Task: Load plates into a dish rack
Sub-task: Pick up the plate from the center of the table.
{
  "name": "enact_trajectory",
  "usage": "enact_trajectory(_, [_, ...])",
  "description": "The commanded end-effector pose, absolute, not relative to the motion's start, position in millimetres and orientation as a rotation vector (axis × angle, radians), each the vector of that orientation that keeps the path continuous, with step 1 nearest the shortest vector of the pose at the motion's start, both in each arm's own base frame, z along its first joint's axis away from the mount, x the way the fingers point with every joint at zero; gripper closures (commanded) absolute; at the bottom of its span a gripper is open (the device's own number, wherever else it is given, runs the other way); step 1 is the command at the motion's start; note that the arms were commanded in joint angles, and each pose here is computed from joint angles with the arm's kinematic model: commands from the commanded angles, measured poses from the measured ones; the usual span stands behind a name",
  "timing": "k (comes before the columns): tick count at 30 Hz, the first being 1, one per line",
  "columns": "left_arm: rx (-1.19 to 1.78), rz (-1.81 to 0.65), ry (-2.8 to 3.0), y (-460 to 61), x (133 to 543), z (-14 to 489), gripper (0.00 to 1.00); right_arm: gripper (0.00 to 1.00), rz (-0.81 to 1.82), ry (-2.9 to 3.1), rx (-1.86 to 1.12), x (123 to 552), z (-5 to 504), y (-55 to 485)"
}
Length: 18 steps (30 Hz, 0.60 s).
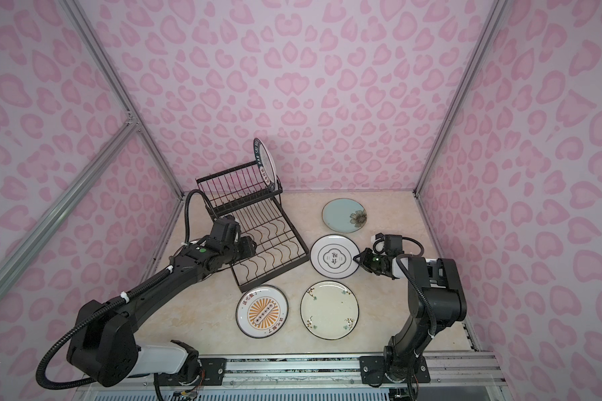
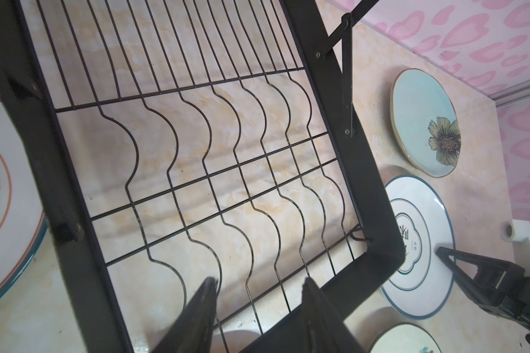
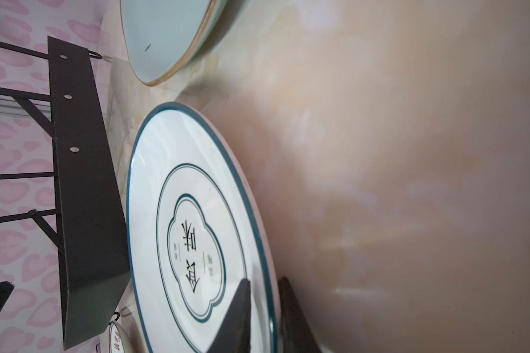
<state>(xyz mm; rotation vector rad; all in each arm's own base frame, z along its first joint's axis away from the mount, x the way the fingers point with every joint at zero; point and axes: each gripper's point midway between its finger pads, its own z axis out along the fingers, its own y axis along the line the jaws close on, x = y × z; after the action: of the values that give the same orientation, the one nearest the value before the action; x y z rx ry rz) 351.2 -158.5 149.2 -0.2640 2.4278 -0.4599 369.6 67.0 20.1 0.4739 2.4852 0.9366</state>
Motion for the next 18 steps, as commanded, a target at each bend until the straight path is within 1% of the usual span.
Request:
enact_trajectory(1, [-0.252,-0.467,2.414,-159,352,155,0.52,0.89,0.917,2.532,0.52,360,9,63])
enact_trajectory(5, [-0.238,-0.481,2.422,-164,352,155,0.51,0.99,0.913,2.525,0.525,361,10,60])
enact_trajectory(6, [-0.231,-0.484,2.423,-166,352,156,0.51,1.0,0.912,2.519,0.531,361,10,58])
enact_trajectory(12, [-0.206,-0.529,2.434,-180,358,159,0.51,1.0,0.965,2.468,0.555,366,17,53])
enact_trajectory(18, [-0.177,-0.579,2.442,-198,364,161,0.5,1.0,0.985,2.382,0.611,368,30,36])
